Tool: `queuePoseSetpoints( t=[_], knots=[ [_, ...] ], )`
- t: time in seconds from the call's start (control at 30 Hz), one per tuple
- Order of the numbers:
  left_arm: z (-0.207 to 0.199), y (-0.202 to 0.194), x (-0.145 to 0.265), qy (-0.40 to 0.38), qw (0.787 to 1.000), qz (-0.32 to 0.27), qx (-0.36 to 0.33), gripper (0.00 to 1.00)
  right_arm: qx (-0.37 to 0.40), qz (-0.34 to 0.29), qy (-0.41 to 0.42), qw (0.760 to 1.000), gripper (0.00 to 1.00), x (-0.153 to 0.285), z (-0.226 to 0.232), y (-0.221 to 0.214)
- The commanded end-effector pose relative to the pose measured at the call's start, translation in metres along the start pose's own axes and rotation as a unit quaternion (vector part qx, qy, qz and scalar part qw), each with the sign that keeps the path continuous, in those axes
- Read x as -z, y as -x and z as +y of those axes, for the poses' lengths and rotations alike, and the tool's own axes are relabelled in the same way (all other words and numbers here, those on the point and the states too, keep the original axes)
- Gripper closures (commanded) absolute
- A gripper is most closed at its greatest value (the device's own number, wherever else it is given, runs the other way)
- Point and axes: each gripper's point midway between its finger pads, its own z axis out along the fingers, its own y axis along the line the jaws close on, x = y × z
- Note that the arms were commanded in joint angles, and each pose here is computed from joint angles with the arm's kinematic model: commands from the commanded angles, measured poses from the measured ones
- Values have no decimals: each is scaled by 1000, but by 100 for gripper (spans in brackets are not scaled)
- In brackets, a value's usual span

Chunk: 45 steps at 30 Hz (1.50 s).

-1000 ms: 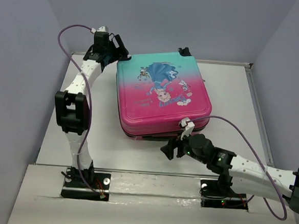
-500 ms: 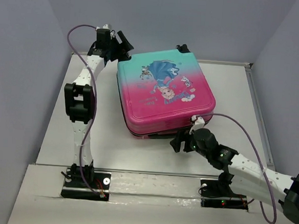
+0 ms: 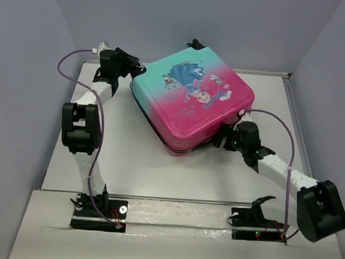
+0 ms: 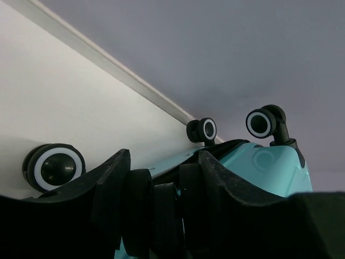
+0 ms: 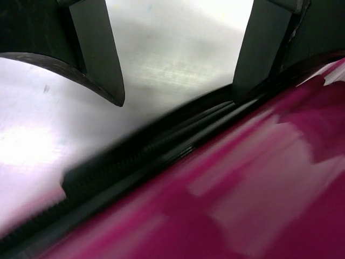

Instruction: Pack the luggage

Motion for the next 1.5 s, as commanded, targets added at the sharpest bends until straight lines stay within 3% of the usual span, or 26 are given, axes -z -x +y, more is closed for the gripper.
queuePoseSetpoints(
  t=[0.0,0.1,0.13,0.2,0.23,0.3,0.43,0.47,0.57,0.63,0.73,0.77,0.83,0.87,0.97,1.1,1.13,1.27,1.3,1.47],
  knots=[
    [-19,17,65,-30,999,-37,-24,94,42,-87,99,990,14,-14,51,88],
    [1,11,91,-2,998,-61,-14,92,43,-96,112,988,14,-25,62,116],
    [4,10,96,2,998,-65,-12,83,42,-96,116,988,13,-27,65,118],
    [9,11,103,8,997,-70,-11,52,41,-92,123,987,11,-26,68,117],
    [11,14,106,14,997,-71,-14,24,38,-83,122,988,11,-25,64,108],
    [10,48,120,23,994,-106,-21,1,39,-78,117,989,10,-17,57,93],
    [-26,107,161,25,980,-184,-74,1,43,-85,127,987,9,6,55,81],
    [-46,130,186,27,970,-227,-85,1,39,-76,125,988,9,8,50,69],
    [-81,138,232,-3,960,-262,-100,1,34,-80,145,986,9,24,54,60],
    [-88,123,249,-18,960,-259,-101,1,32,-75,152,985,10,30,54,48],
    [-79,67,276,-38,967,-234,-97,1,31,-68,177,981,15,37,65,36],
    [-64,31,284,-51,972,-210,-95,1,37,-65,185,980,17,39,70,31],
    [-43,0,290,-50,976,-186,-100,1,41,-61,185,980,19,40,70,25],
    [-14,-19,298,-27,979,-177,-98,1,40,-61,186,980,19,41,70,24],
    [24,-34,320,-6,977,-201,-69,4,46,-62,190,979,20,42,72,23],
    [31,-34,340,-11,973,-223,-50,10,52,-57,187,979,20,40,72,24],
    [28,-36,341,-19,975,-217,-50,15,52,-55,188,979,20,39,73,25],
    [20,-79,328,-75,988,-122,-61,27,52,-51,196,978,21,36,81,23],
    [25,-96,321,-82,990,-91,-64,31,53,-49,202,977,25,36,86,19],
    [33,-141,308,-95,991,-35,-89,41,68,-28,204,976,27,29,102,-5]
  ],
)
